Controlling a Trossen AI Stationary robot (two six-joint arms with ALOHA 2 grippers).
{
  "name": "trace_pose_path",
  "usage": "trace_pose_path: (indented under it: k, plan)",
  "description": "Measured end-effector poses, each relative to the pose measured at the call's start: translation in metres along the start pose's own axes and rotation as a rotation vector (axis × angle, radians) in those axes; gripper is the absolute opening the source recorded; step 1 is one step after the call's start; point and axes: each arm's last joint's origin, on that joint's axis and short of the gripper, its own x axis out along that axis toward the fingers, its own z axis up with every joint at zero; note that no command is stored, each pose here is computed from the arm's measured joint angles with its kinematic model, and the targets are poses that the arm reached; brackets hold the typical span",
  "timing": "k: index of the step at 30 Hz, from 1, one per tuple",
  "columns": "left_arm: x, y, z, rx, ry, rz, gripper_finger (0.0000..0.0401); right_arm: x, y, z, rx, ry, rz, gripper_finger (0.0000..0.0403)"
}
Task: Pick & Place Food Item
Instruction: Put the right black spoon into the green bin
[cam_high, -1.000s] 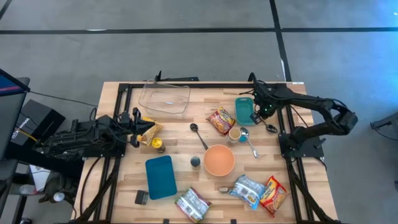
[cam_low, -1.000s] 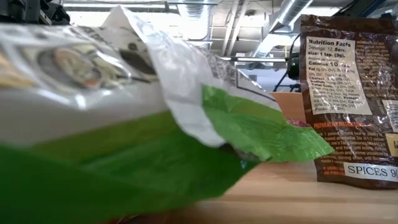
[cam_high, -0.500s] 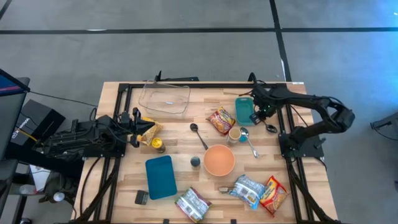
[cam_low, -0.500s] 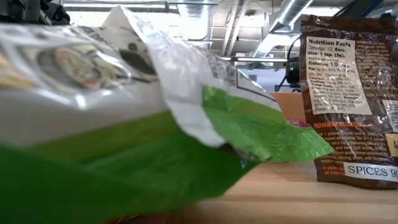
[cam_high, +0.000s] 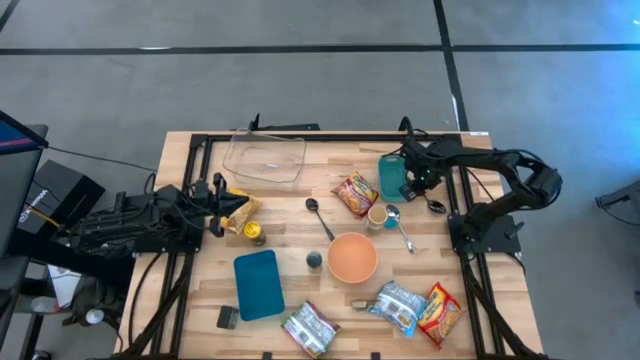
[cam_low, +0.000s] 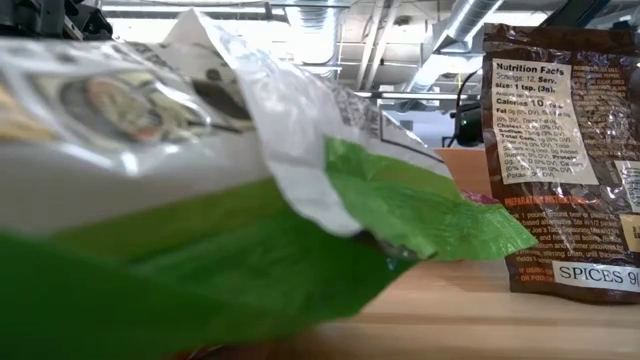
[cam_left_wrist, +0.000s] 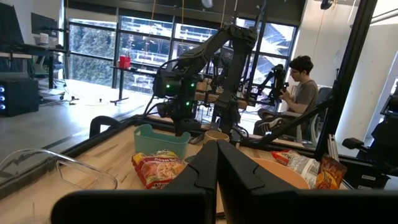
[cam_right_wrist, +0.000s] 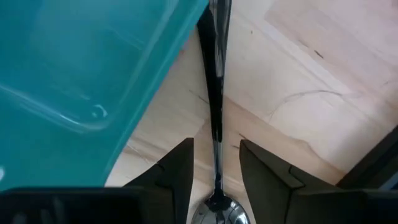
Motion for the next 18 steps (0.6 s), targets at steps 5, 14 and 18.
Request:
trace_pose_path:
  k: [5,14,18]
  plan:
    - [0.000,0.000,0.000,0.000,0.000,0.000,0.0001,0.003,0.000,-0.002,0.000,0.001,0.001,0.0123]
    - [0.000,0.000,0.000,0.000,0.000,0.000,0.0001,0.012,0.005,-0.001,-0.017,0.028,-0.001,0.0123]
    - [0.000,0.000,0.000,0.000,0.000,0.000,0.0001,0.018,0.008,-0.001,-0.028,0.057,-0.010,0.0123]
